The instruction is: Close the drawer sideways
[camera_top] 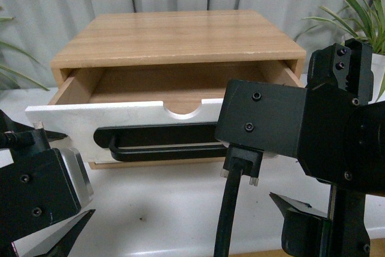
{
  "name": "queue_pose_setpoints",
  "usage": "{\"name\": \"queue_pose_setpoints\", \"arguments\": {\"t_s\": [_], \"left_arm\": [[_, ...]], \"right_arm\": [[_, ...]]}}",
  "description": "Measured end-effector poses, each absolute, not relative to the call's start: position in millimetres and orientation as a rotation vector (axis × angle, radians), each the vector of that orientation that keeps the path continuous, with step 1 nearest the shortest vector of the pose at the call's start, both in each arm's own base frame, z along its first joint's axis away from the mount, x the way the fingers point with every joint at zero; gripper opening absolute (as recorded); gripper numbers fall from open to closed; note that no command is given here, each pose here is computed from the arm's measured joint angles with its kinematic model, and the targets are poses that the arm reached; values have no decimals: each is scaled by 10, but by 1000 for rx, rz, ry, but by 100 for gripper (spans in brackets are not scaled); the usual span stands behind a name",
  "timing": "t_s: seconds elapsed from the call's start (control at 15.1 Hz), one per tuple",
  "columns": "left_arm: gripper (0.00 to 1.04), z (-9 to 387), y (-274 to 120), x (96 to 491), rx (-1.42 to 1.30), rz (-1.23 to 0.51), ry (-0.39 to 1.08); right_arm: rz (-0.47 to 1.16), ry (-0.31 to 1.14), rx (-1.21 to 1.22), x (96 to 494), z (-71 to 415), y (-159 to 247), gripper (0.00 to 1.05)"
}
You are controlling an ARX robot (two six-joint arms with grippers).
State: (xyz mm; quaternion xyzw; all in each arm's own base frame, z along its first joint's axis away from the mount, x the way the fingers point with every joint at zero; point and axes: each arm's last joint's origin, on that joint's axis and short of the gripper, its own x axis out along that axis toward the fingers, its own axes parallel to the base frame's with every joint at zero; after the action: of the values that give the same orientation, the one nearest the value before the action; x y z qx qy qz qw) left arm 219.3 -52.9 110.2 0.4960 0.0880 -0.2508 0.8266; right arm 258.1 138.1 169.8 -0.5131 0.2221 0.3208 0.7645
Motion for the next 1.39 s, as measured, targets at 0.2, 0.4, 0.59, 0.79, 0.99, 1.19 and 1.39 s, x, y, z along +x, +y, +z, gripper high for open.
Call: {"name": "queue_pose_setpoints", "arguments": {"t_s": [0.2,0.4,0.59,0.79,0.99,1.19,1.39], "left_arm": [[98,1055,-492,2361,1066,-508,193],[98,1050,-475,2519,1068,-475,181],[98,1037,-475,2742,1083,-457,179],[98,1005,-490,2962,1093,-449,187],[98,1009,-524,3111,1097,-455,189],[98,949,-551,3180,1108,-483,207],[98,974,-552,3160,1109,-481,193]], "right_arm": [[690,492,-1139,2761,1594,1396,98],[654,475,-1146,2912,1607,1377,98],[623,462,-1153,3131,1617,1374,98],[608,477,-1153,3344,1572,1367,98],[593,475,-1142,3528,1579,1348,98],[605,493,-1135,3610,1505,1375,98],[618,497,-1116,3599,1460,1374,98]]}}
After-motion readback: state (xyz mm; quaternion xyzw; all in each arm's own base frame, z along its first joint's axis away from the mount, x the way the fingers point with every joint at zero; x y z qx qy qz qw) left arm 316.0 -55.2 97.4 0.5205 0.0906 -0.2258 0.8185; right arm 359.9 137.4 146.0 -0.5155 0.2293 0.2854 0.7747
